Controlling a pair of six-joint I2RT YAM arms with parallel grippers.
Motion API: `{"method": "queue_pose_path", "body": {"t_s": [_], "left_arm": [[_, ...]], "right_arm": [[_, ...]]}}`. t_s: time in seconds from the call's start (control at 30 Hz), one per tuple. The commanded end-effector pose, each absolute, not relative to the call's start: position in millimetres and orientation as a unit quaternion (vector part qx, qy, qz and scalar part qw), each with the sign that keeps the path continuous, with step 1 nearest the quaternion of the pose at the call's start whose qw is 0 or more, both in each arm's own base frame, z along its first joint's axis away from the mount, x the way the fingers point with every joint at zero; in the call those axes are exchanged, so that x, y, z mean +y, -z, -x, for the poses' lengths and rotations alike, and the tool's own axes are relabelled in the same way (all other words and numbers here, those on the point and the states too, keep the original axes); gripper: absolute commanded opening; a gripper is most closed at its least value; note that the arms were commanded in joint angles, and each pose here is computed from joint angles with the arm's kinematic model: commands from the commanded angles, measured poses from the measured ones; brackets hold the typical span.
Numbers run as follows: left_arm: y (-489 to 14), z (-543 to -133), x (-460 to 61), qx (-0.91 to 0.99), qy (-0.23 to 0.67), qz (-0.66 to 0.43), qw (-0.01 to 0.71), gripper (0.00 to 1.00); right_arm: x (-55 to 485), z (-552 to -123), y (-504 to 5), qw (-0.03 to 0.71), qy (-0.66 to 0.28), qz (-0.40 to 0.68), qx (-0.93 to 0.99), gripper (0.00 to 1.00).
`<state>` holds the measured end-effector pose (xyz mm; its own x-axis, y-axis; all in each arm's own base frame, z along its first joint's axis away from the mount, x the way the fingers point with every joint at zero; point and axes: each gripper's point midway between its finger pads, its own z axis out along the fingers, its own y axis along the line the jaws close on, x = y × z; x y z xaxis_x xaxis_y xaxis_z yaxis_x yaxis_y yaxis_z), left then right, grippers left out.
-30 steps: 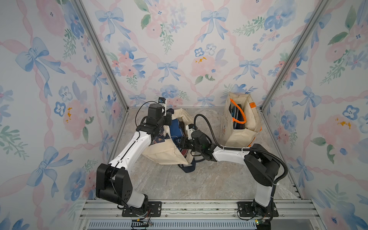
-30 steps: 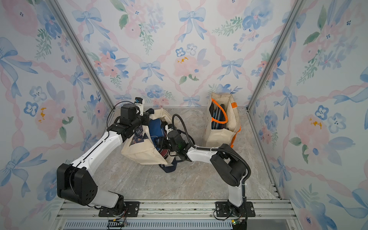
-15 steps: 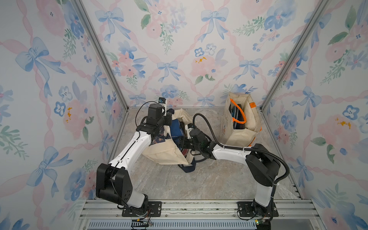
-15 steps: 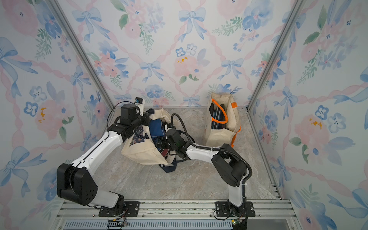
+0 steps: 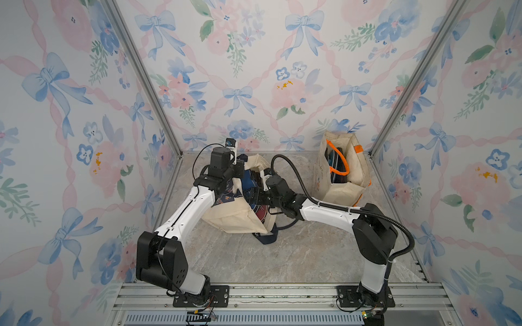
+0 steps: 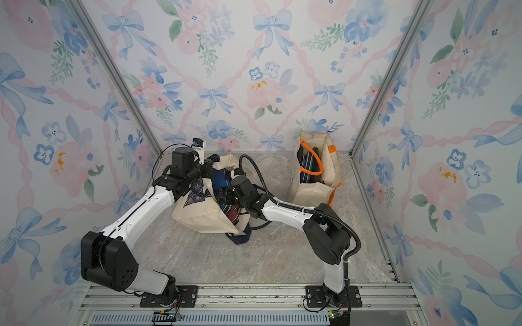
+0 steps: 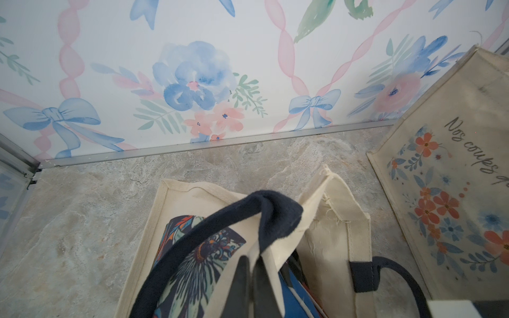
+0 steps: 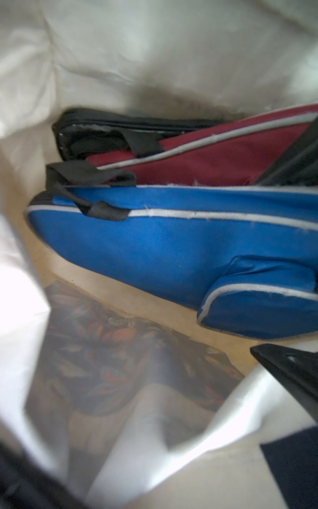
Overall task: Remove the ping pong set from the canvas bag
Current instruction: Pick up the ping pong set from the canvas bag.
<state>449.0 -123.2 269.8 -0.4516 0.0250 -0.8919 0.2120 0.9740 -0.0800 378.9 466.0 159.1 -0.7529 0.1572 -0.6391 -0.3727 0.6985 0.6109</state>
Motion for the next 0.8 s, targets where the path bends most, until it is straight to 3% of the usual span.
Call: {"method": "queue_pose_path", "body": {"t_s": [0.0, 0.23, 0.37, 0.47, 0.57, 0.77], "left_arm": [[-282.2, -450.8, -123.8, 0.834, 0.094, -0.064, 0.539, 0.00], [-278.7, -450.6, -127.4, 0.836, 0.093, -0.068, 0.536, 0.00], [-278.5, -450.1, -129.5, 0.836, 0.094, -0.069, 0.536, 0.00], [-277.8, -449.9, -132.0, 0.836, 0.094, -0.072, 0.535, 0.00], [-277.0, -450.0, -132.2, 0.837, 0.093, -0.072, 0.535, 0.00], [-276.4, -450.1, -130.3, 0.837, 0.087, -0.072, 0.535, 0.00]], "right_arm": [[477.0, -382.8, -152.0, 0.348, -0.378, 0.076, 0.855, 0.83], [485.4, -382.3, -132.1, 0.324, -0.388, 0.070, 0.860, 0.77], [488.3, -384.6, -134.8, 0.327, -0.399, 0.069, 0.854, 0.69], [491.9, -386.4, -139.5, 0.330, -0.406, 0.072, 0.849, 0.57], [494.5, -388.1, -149.0, 0.337, -0.415, 0.073, 0.842, 0.37], [491.0, -392.0, -172.0, 0.358, -0.419, 0.074, 0.831, 0.18]]}}
